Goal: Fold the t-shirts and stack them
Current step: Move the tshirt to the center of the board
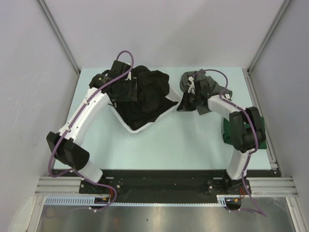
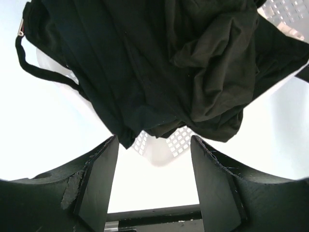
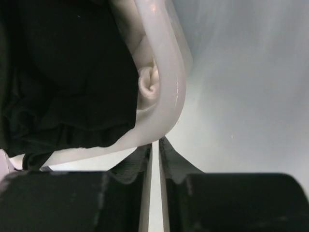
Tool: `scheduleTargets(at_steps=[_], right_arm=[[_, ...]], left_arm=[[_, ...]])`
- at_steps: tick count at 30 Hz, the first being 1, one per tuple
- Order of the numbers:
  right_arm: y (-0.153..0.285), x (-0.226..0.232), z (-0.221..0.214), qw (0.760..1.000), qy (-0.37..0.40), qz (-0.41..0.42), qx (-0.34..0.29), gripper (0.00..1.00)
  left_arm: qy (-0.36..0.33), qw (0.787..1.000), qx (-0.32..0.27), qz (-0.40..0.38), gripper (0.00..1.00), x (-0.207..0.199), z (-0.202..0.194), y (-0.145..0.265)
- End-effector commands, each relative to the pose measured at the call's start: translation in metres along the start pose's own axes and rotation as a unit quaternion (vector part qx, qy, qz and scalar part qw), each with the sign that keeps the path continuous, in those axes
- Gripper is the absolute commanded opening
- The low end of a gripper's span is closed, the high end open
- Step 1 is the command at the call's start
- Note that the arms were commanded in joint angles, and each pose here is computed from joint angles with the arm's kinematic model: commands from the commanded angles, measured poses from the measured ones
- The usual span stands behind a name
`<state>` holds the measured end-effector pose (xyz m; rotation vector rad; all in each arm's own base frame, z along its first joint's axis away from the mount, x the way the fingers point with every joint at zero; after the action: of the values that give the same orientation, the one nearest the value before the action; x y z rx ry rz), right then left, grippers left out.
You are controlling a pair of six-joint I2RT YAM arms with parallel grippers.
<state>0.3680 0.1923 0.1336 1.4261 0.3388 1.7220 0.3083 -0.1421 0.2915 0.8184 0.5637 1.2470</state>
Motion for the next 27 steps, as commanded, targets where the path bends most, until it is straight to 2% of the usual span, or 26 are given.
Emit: scheduleTargets(at_steps=[1,4,15,27], right_arm=[[-0.021,0.015,0.015,1.000,0.020,0.018,-0.009,0.06],[-0.033,0.018,0.013,1.000,0.027,0.013,-0.001,0.00],[-0.083,0.068,0.032,0.997,0.065,0.047,0.014,0.00],[-0.124,0.135,0.011,0.990,0.054,0.116,0.055,0.00]], left_arm=[[0.008,1.000,-0.029,0.004,0.66,0.001,0.004,0.018],[0.008,1.000,-0.029,0.006,0.66,0.002,0.004,0.018],[0.013,0.999,-0.033,0.010,0.67,0.003,0.004,0.020],[0.021,0.999,-0.040,0.028,0.67,0.009,0.002,0.028]])
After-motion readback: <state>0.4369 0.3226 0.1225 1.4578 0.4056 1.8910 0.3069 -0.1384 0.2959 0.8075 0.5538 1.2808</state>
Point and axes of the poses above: each gripper's point midway between its finger pads, its own y axis back along the fingers, its own x axis along the line the jaws close on, z = x × y, the point moved 6 cm from there along y, back along the fingers, and after that the axes turned 14 degrees about -y, right-handed, at the moved point
